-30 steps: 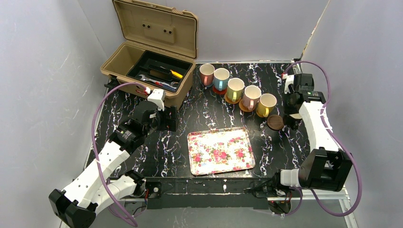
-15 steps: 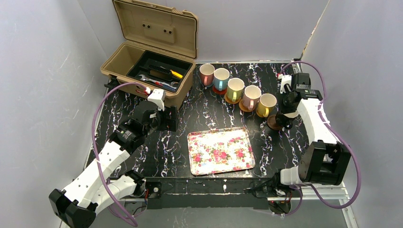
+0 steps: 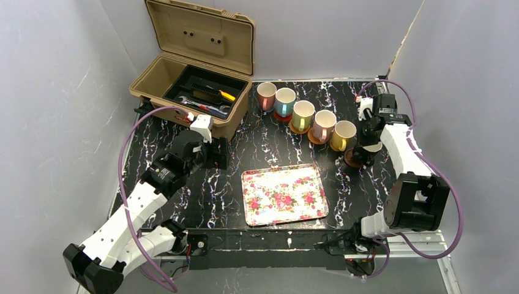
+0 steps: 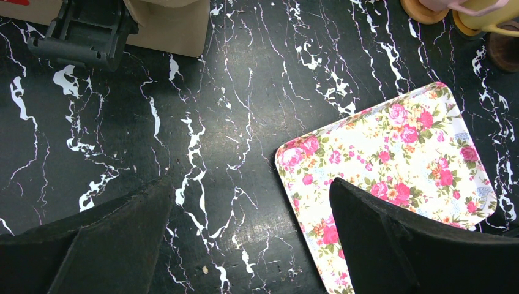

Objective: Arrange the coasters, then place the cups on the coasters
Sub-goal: Place the cup on the coaster.

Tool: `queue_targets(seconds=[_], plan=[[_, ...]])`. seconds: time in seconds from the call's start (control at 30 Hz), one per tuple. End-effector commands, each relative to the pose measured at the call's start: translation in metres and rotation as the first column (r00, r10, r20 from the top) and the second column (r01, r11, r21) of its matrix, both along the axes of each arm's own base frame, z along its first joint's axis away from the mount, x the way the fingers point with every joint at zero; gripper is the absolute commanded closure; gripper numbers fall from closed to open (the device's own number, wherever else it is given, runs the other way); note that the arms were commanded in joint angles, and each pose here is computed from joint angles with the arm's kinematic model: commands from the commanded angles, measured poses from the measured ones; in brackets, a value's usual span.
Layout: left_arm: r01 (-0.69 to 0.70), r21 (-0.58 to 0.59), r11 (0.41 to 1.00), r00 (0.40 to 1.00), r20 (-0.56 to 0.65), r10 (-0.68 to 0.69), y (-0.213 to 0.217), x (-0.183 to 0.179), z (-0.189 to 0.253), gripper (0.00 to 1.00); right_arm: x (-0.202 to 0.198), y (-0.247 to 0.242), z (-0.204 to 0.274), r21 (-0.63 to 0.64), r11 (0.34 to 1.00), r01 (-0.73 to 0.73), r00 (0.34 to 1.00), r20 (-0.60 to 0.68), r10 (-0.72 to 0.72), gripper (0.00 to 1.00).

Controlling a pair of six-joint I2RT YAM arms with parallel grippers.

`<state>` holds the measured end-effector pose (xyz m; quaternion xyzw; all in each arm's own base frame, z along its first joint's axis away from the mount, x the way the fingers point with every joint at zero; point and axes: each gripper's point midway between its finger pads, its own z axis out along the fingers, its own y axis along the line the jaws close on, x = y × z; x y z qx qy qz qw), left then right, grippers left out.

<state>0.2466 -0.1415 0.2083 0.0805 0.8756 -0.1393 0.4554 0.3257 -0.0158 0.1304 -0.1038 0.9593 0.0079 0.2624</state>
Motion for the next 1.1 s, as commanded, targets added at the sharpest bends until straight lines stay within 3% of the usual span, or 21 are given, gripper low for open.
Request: queue_targets(seconds=[0.0,1.0,1.07], plan=[[-0.003,0.019,1.000,1.000,0.003,0.003,0.004,-0.001,-0.002,0.02,0.025,-0.003,0.017,-0.016,1.000,0.012,0.995,0.102,-0.011,0.99],[-0.003,0.031,1.000,1.000,-0.010,0.003,0.004,0.000,-0.006,0.02,0.033,0.007,0.009,-0.047,0.999,0.025,0.998,0.065,-0.022,0.99],[-0.004,0.031,0.999,1.000,-0.008,0.005,0.004,0.000,-0.005,0.02,0.032,0.007,0.010,-0.045,0.999,0.026,0.998,0.055,-0.023,0.92]])
